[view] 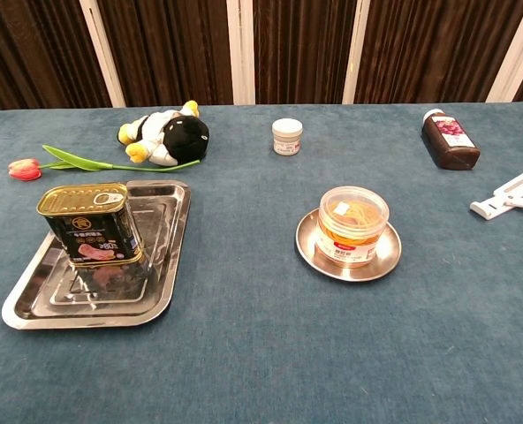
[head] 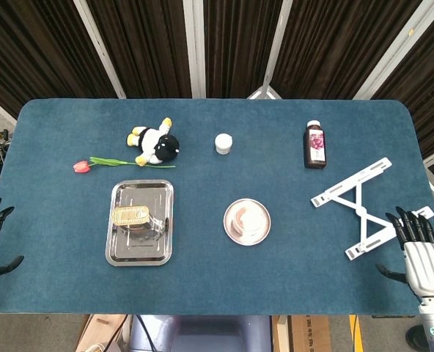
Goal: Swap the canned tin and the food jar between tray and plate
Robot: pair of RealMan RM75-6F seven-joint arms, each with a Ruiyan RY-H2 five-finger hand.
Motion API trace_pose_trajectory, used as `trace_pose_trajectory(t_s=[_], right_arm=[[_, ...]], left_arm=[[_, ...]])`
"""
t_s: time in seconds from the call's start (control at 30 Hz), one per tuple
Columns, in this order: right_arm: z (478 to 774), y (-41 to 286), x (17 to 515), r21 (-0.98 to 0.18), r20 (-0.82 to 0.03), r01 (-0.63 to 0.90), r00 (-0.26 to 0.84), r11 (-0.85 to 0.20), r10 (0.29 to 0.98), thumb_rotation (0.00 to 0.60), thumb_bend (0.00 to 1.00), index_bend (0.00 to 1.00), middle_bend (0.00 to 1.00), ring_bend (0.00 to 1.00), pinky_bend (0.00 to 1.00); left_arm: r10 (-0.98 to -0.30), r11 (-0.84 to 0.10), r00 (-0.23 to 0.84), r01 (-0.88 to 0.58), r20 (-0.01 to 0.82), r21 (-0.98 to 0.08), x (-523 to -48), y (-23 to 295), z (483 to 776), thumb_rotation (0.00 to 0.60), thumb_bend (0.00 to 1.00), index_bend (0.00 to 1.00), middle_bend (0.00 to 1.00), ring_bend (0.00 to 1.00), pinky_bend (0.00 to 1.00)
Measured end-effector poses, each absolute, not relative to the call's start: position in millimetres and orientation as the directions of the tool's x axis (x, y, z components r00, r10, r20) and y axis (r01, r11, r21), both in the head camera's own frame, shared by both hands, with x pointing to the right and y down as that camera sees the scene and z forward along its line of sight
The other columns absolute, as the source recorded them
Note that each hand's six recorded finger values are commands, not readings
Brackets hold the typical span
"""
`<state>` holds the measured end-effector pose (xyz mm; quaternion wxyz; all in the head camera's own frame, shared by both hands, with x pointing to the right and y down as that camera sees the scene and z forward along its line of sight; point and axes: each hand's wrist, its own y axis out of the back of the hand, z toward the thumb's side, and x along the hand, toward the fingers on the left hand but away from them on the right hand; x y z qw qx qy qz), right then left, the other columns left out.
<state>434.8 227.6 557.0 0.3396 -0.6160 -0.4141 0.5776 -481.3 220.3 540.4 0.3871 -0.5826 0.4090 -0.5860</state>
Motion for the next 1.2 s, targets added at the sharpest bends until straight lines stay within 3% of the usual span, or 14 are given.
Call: trace_pose_trajectory(t_s=[0.27,0.6,0.9,1.2], right_arm=[[571,218,406,-0.865,-0.474,0.145,0.075,-0.48,0.877,0.6,0.05,0.09,0.03,0.0,0.0],[614,181,324,-0.744,-0.614,0.16,0.22,-0.649,0.758,0.6,0.05,0.07,0.02,0.0,0.0],[649,151,256,-0.695,-0.658,0.135,0.278,-0.706,0.7,0.6,0.05,0.07,0.02,0.0,0.0],[673,141,219,-0.656,-0.697,0.111,0.292,-0.747,0.655,0.6,0.05,0.06,0.02,0.0,0.0]], left_arm=[[-0.926,-0.378,-0.024,-0.007,0.378,-0.926,-479,220,545,0.6,0.11,0.14,0.0,0.0,0.06],[-0.923,-0.382,-0.058,0.01,0.381,-0.924,-482,219,549,0.6,0.11,0.13,0.0,0.0,0.06],[-0.927,-0.366,-0.09,0.003,0.364,-0.931,-490,218,543,0.6,0.11,0.13,0.0,0.0,0.06],[-0.928,-0.355,-0.119,-0.001,0.352,-0.935,-496,217,538,0.6,0.11,0.13,0.0,0.0,0.06]])
